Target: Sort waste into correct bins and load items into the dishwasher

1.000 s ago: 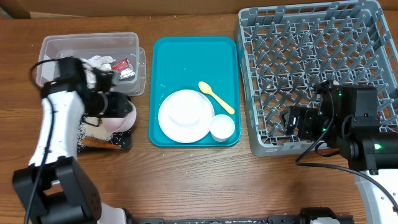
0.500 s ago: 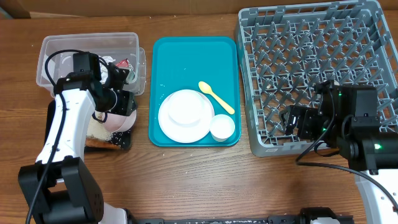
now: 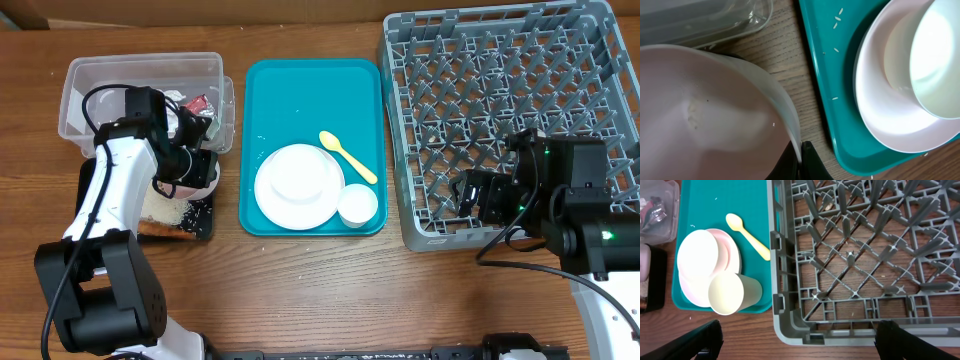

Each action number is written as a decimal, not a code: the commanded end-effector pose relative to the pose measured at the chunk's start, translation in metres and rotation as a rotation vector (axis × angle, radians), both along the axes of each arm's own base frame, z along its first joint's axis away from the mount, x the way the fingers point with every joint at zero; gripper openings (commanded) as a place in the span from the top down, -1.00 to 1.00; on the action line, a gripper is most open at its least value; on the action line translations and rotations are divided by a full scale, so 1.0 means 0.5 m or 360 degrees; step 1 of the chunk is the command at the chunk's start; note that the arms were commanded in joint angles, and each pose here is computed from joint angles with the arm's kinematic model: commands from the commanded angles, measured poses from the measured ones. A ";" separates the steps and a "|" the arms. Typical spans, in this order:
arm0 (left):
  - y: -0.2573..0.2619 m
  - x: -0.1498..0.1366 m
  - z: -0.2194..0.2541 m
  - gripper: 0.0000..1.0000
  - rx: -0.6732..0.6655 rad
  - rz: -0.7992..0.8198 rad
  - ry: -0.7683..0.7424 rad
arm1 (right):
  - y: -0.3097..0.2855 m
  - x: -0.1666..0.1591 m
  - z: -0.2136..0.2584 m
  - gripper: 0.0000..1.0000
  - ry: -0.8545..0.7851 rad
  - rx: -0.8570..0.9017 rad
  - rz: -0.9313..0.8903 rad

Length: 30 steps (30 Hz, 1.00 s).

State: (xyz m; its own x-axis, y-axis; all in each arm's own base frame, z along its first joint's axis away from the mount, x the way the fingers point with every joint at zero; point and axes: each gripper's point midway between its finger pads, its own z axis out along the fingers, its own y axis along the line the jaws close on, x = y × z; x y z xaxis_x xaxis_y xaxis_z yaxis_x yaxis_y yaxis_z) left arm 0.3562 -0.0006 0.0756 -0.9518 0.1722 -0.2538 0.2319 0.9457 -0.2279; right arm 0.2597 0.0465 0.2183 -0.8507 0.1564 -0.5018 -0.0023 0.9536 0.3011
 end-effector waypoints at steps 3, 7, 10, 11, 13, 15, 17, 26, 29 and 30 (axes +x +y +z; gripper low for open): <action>-0.029 -0.004 0.029 0.92 -0.0143 0.0006 0.0020 | 0.002 0.002 0.007 -1.00 -0.0021 0.0015 -0.0001; -0.031 -0.012 0.074 0.92 -0.0176 0.0098 0.0102 | 0.002 0.002 0.007 -1.00 -0.0020 0.0015 -0.0001; -0.014 -0.019 0.128 0.92 -0.0203 0.0236 0.0171 | 0.002 0.002 0.007 -1.00 -0.0020 0.0015 -0.0001; -0.004 -0.023 0.152 0.92 -0.0251 0.0289 0.0179 | 0.002 0.002 0.007 -1.00 -0.0020 0.0015 -0.0001; 0.009 -0.027 0.183 0.91 -0.0369 0.0333 0.0151 | 0.002 0.002 0.007 -1.00 -0.0020 0.0015 -0.0001; 0.036 -0.039 0.223 0.92 -0.0619 0.0331 0.0042 | 0.002 0.002 0.007 -1.00 -0.0019 0.0015 -0.0001; 0.079 -0.051 0.266 0.92 -0.0949 0.0339 -0.0165 | 0.002 0.001 0.007 -1.00 -0.0018 0.0015 -0.0001; 0.317 -0.144 0.275 0.92 -0.1650 0.0999 -0.0987 | 0.002 0.002 0.007 -1.00 -0.0020 0.0016 -0.0001; 0.360 -0.181 0.225 0.92 -0.1751 0.1174 -0.1123 | 0.002 0.002 0.007 -1.00 -0.0020 0.0016 -0.0001; 0.360 -0.181 0.215 0.92 -0.1761 0.1184 -0.1113 | 0.002 0.002 0.007 -1.00 -0.0020 0.0016 -0.0001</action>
State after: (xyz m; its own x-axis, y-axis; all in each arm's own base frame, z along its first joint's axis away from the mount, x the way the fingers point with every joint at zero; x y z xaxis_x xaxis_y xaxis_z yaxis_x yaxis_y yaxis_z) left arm 0.2697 0.1737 0.1715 -0.4687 -0.7938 -0.3876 0.0546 0.4119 -0.9096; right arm 0.2597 0.0472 0.2186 -0.8507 0.1563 -0.5019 -0.0045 0.9526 0.3042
